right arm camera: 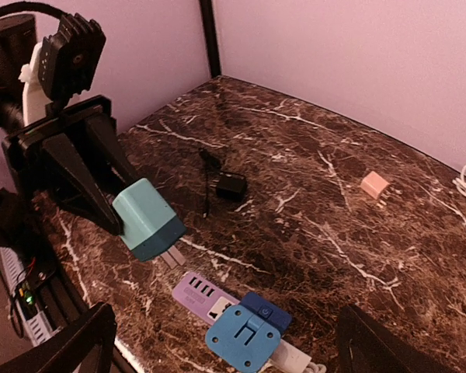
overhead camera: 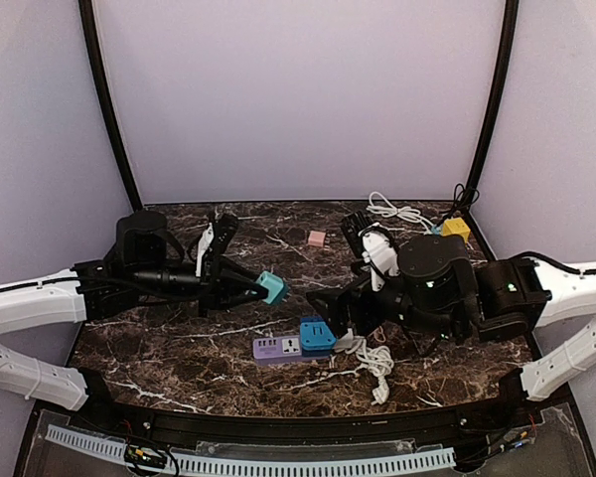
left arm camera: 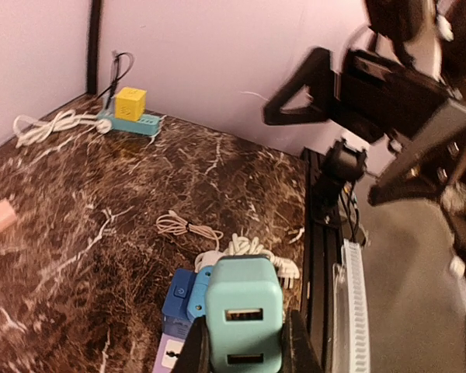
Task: Insert the plug
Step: Pick up the plug from the center of the board.
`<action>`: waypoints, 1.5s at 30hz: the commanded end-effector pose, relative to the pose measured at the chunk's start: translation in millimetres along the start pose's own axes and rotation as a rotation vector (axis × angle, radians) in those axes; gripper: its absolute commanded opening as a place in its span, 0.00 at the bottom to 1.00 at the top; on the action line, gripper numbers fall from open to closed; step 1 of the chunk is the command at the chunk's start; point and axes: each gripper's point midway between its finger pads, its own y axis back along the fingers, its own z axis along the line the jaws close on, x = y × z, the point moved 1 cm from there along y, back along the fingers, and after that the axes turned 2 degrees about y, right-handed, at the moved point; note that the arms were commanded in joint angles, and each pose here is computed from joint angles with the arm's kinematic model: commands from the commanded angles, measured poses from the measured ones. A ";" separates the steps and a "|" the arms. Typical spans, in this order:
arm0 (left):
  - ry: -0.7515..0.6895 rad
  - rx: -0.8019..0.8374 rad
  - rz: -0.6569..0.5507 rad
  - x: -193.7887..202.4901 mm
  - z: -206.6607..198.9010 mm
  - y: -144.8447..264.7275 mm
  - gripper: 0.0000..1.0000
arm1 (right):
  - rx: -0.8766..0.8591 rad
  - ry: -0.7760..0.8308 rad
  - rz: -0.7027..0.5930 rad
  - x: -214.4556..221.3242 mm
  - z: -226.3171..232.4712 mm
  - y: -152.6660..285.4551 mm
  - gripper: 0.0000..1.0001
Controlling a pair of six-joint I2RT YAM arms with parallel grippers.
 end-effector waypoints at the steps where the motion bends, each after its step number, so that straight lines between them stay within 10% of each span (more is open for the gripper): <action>1: -0.402 0.205 0.031 2.9 -40.0 15.5 0.01 | -0.317 0.065 0.097 9.2 32.8 21.5 0.97; 5: -0.594 0.224 0.100 3.6 -44.0 22.7 0.00 | -0.509 0.222 0.067 7.6 51.2 39.1 0.93; 26: -0.519 0.230 0.076 -9.0 -53.5 15.1 0.00 | -0.866 0.254 0.097 -8.9 88.6 -23.5 0.71; 31: -0.501 0.237 0.069 -8.6 -53.9 13.9 0.00 | -0.749 0.254 0.089 -12.5 78.1 -41.5 0.48; 39: -0.481 0.227 0.068 -8.4 -51.9 12.6 0.00 | -0.740 0.239 0.141 0.4 80.3 -55.2 0.42; 45: -0.471 0.232 0.068 -7.1 -52.4 12.0 0.01 | -0.707 0.227 0.132 -2.9 76.7 -58.0 0.00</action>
